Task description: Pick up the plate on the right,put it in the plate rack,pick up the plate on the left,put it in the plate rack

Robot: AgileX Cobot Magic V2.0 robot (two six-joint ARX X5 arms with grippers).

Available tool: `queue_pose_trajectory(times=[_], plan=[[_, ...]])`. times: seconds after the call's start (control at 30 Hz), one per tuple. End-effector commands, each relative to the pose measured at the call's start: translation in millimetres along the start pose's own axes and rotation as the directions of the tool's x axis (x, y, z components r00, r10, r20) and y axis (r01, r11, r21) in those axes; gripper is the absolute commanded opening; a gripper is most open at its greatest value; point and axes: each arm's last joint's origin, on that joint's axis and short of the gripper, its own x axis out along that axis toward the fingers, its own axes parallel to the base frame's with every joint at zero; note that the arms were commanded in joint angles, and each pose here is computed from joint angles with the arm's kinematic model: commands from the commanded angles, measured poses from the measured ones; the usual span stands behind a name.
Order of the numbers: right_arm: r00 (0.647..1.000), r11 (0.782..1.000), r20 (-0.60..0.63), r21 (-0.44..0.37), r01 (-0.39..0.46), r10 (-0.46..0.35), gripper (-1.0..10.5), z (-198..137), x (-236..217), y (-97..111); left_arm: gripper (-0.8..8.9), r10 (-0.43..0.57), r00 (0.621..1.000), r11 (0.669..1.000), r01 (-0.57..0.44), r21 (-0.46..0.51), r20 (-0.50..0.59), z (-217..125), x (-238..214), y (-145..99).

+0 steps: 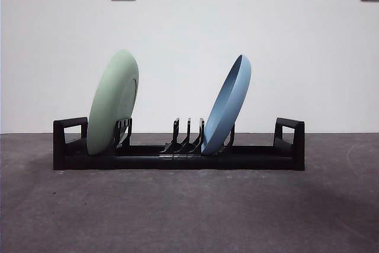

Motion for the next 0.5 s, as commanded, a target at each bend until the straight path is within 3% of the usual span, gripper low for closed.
queue_pose_trajectory(times=[0.03,0.23,0.5], plan=[[0.999,0.999,-0.048,0.042,-0.002,0.004,0.0,-7.7,0.7,0.4,-0.04,0.003,1.0,1.0,-0.004,-0.011,-0.011,-4.4,1.3,0.0],[0.996,0.991,-0.091,0.133,0.005,0.007,0.0,-11.8,0.4,0.7,-0.04,0.003,1.0,1.0,-0.004,-0.011,-0.011,-4.4,1.3,0.0],[0.996,0.99,-0.092,0.137,0.014,-0.001,0.0,-11.8,0.4,0.4,-0.04,0.003,1.0,1.0,-0.004,-0.011,-0.011,-4.4,1.3,0.0]])
